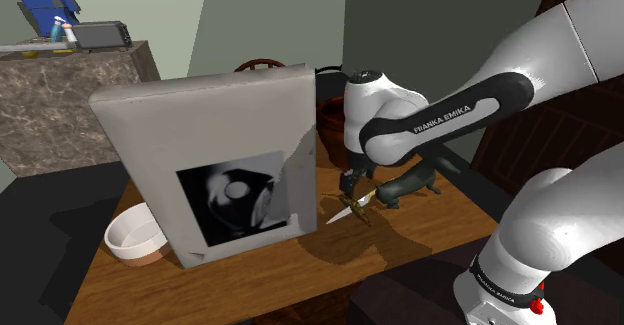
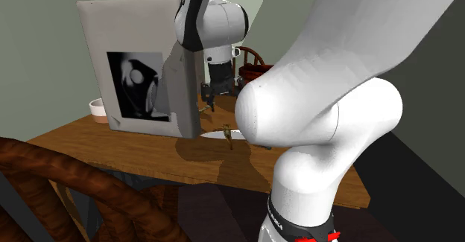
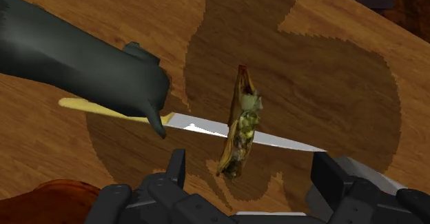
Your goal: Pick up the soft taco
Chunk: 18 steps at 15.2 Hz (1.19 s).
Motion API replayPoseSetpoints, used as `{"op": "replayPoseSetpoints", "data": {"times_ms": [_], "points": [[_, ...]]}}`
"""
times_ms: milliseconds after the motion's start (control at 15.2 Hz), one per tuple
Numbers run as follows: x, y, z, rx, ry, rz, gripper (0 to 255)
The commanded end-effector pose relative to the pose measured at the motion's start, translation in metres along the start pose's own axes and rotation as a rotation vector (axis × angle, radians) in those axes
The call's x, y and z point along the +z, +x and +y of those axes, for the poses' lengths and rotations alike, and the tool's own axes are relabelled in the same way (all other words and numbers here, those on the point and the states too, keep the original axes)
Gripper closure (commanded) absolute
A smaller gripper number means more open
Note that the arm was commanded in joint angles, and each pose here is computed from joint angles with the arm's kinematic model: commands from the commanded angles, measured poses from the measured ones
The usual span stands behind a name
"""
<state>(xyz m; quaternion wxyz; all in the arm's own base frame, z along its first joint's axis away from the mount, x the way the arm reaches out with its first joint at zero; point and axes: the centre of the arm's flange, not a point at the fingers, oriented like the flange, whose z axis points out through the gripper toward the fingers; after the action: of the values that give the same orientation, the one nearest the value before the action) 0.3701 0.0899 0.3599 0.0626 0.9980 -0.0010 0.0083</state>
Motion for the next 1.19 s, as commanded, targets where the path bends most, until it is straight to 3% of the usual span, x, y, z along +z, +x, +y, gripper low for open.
{"op": "replayPoseSetpoints", "data": {"times_ms": [0, 198, 858, 924, 1122], "points": [[0.025, 0.006, -0.006, 0.018, -0.017, 0.004, 0], [0.063, 0.018, -0.014, 0.044, -0.046, 0.005, 0], [0.104, 0.017, -0.019, 0.044, -0.046, 0.005, 0], [0.103, 0.017, -0.019, 0.044, -0.046, 0.005, 255], [0.103, 0.016, -0.020, 0.044, -0.046, 0.006, 255]]}}
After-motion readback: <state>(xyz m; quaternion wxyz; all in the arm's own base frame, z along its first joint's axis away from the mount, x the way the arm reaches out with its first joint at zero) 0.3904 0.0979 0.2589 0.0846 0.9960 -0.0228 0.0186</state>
